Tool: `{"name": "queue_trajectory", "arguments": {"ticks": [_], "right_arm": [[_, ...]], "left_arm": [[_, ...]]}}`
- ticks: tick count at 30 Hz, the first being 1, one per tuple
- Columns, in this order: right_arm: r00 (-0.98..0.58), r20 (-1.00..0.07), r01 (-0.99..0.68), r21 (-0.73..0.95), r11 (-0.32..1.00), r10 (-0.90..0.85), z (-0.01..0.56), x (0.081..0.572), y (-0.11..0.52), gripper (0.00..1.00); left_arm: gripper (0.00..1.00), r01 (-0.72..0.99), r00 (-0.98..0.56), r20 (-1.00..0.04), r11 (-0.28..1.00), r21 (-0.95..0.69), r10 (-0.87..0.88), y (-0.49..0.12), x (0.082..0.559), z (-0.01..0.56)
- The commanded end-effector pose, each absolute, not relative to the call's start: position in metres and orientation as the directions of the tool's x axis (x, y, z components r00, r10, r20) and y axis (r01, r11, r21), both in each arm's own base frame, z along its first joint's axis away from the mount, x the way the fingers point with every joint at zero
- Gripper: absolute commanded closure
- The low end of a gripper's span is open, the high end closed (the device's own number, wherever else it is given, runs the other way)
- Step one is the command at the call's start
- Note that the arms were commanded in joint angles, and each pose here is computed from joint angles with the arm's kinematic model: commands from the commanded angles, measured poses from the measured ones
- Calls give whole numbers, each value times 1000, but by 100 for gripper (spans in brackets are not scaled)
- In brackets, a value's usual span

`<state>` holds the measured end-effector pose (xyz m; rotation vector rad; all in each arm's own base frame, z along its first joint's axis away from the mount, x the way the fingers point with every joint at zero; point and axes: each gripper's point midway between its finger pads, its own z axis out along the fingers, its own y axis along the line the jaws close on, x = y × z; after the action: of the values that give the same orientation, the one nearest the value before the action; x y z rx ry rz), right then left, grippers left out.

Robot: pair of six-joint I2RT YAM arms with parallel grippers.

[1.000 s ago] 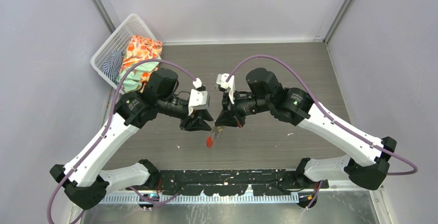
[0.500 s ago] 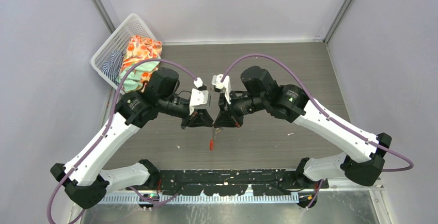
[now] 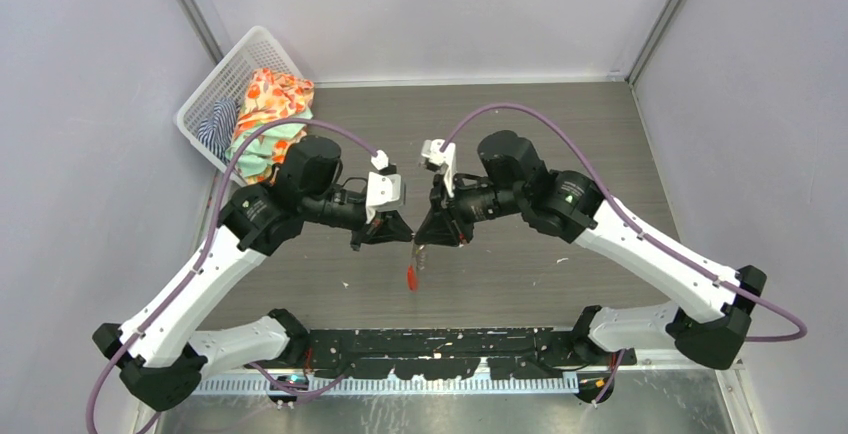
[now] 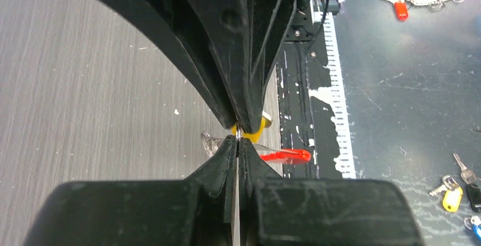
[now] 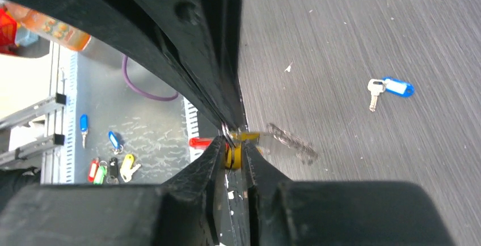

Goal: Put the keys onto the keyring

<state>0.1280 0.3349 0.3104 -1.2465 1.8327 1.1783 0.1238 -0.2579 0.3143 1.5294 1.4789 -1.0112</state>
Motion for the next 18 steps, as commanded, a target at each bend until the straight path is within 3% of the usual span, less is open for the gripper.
{"name": "queue_trajectory", "arguments": {"ticks": [1,13,18], "right_arm": [[-395,-903,-916,372,149,-169,354,131,325,76],[-469,-881,-881,463,99,-55,361,128,322,70],[-476,-878,-878,470,91,-61,359,125,320,84]], "left_arm": [[100,998,32,-958,39,45,284,-264,132,340],[100,999,0,-973,53,12,231,-268,131,351],[100,998,0,-972,63,15,234,-266,131,350]]}}
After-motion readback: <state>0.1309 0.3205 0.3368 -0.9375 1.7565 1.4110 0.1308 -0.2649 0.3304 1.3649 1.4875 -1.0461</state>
